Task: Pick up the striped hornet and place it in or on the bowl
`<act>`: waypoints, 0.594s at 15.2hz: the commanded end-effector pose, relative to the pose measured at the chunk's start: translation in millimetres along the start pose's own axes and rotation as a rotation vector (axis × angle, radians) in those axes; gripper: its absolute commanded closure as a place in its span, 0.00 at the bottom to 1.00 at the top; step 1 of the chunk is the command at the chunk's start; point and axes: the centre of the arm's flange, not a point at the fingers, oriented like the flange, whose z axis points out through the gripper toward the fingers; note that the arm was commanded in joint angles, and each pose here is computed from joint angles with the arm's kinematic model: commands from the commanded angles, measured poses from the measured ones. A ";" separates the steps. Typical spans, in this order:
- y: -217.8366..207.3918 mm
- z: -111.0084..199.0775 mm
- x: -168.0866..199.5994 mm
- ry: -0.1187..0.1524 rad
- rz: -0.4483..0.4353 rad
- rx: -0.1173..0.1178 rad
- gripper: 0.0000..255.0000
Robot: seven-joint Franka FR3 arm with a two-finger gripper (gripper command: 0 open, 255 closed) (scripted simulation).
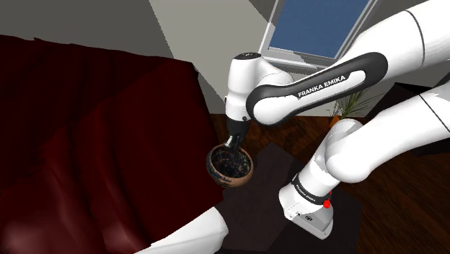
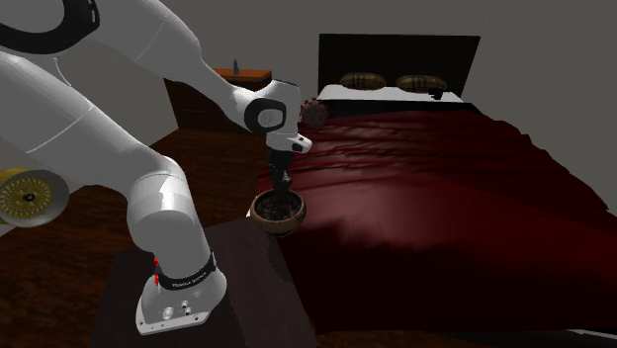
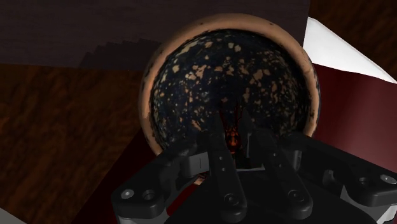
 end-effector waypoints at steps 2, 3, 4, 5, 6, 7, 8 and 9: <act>-1.4 15.2 2.0 0.001 0.000 0.000 1.00; -1.4 15.2 2.0 0.001 0.000 0.000 1.00; -1.4 15.2 2.0 0.001 0.000 0.000 1.00; -1.4 15.2 2.0 0.001 0.000 0.000 1.00; -1.4 15.2 2.0 0.001 0.000 0.000 1.00; -1.4 15.2 2.0 0.001 0.000 0.000 1.00; -1.4 15.2 2.0 0.001 0.000 0.000 1.00; -1.4 15.2 2.0 0.001 0.000 0.000 1.00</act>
